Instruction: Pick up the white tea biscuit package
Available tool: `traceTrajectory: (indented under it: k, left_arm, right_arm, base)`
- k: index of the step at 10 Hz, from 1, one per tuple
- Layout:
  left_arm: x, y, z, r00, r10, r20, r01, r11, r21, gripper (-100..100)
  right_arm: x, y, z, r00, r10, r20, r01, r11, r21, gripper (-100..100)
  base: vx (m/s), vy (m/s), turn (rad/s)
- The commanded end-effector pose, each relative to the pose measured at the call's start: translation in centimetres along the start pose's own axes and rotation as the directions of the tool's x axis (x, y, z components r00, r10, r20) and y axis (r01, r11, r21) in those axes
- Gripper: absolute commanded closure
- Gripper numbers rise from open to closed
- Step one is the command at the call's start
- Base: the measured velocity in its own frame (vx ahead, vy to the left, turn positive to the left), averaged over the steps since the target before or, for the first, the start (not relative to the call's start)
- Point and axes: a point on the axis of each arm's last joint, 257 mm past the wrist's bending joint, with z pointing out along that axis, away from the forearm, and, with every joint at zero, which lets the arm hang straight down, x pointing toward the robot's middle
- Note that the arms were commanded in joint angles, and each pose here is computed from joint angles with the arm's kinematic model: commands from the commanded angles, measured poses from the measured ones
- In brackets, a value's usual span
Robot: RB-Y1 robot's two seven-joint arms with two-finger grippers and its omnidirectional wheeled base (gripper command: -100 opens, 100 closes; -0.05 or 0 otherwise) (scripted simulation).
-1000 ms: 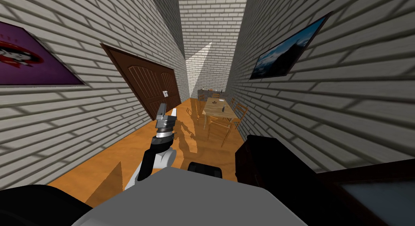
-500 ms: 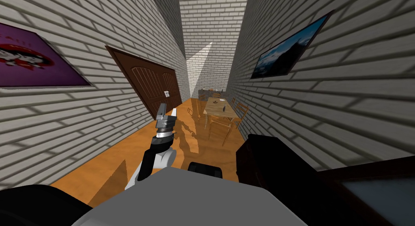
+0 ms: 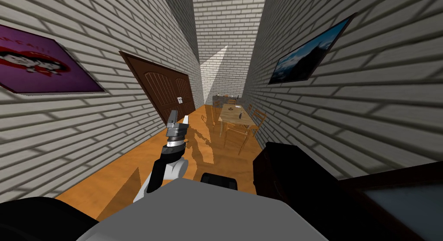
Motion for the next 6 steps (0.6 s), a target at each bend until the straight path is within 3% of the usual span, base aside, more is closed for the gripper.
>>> traceTrajectory:
  k: [1, 3, 5, 6]
  left_arm:
    - [0.0, 0.0, 0.0, 1.000, 0.000, 0.000, 0.000, 1.000, 0.000, 0]
    - [0.0, 0.0, 0.0, 1.000, 0.000, 0.000, 0.000, 1.000, 0.000, 0]
    - [0.0, 0.0, 0.0, 1.000, 0.000, 0.000, 0.000, 1.000, 0.000, 0]
    - [0.0, 0.0, 0.0, 1.000, 0.000, 0.000, 0.000, 1.000, 0.000, 0]
  right_arm:
    - [-0.9, -0.9, -0.5, 1.000, 0.004, -0.001, -0.004, 1.000, 0.001, 100]
    - [-1.2, -2.0, -1.2, 1.000, 0.007, -0.009, -0.007, 1.000, 0.014, 100]
    - [-1.4, -1.6, -1.0, 1.000, 0.006, -0.004, -0.006, 1.000, 0.005, 100]
    - [-1.4, -1.6, -1.0, 1.000, 0.007, -0.004, -0.007, 1.000, 0.005, 0]
  base:
    - [-0.043, 0.034, 0.024]
    - [-0.048, 0.042, 0.022]
    - [-0.013, 0.009, -0.007]
    - [0.000, 0.000, 0.000]
